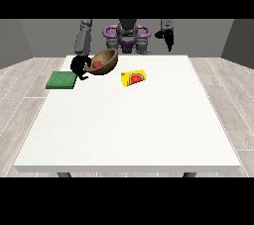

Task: Pick the cup and pour the ball into the bowl, then pick the bowl and place it on the pad

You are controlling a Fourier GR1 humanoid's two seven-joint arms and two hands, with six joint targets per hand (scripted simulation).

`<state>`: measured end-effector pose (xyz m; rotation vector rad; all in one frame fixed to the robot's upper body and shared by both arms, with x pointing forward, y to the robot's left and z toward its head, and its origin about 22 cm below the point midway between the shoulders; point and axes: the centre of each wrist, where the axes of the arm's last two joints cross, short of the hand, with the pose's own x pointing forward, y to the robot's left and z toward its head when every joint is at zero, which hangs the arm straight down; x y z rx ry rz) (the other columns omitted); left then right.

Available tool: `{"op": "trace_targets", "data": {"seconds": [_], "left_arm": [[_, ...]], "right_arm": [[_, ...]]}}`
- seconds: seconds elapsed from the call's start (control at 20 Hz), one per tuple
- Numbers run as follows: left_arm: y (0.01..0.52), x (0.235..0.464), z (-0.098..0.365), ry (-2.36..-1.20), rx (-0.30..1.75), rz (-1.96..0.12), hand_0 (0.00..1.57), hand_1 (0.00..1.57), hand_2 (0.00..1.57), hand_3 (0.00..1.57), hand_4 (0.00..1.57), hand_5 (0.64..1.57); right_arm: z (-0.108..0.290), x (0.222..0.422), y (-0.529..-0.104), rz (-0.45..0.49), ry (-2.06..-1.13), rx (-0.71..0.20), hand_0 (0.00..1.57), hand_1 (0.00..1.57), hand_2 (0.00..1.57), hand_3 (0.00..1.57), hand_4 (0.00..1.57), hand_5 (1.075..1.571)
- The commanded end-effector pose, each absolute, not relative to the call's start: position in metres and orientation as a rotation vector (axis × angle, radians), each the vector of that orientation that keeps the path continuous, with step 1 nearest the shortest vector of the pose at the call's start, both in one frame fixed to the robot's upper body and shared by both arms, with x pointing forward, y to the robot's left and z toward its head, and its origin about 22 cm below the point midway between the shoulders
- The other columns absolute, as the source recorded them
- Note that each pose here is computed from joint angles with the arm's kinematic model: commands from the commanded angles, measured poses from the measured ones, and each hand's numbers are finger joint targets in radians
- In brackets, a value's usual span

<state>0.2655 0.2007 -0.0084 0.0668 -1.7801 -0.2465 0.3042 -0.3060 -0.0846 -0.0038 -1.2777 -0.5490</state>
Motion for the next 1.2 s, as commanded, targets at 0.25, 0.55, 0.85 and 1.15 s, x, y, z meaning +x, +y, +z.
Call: {"op": "trace_targets", "data": {"seconds": [0.25,0.55,0.85,1.15], "left_arm": [[0.186,0.266,-0.02,-1.78,0.079,-0.231,0.0,0.0,0.0,0.0,1.16,1.346],[0.193,0.278,-0.021,-1.817,0.091,-0.206,0.0,0.0,0.0,0.0,1.18,1.344],[0.173,0.27,-0.025,-1.908,0.068,-0.248,0.0,0.0,0.0,0.0,1.18,1.351],[0.188,0.264,-0.007,-1.969,0.032,-0.287,0.0,0.0,0.0,0.0,1.17,1.358]], "right_arm": [[-0.011,0.33,-0.384,-0.481,-1.345,-0.215,1.57,1.57,1.57,1.21,0.93,1.503],[0.032,0.326,-0.44,-0.503,-1.398,-0.181,1.57,1.57,1.57,1.39,0.98,1.494],[0.008,0.303,-0.464,-0.558,-1.427,-0.183,1.57,1.57,1.57,0.73,0.93,1.509],[0.016,0.286,-0.498,-0.623,-1.458,-0.324,1.55,1.55,1.57,0.73,0.77,1.519]]}}
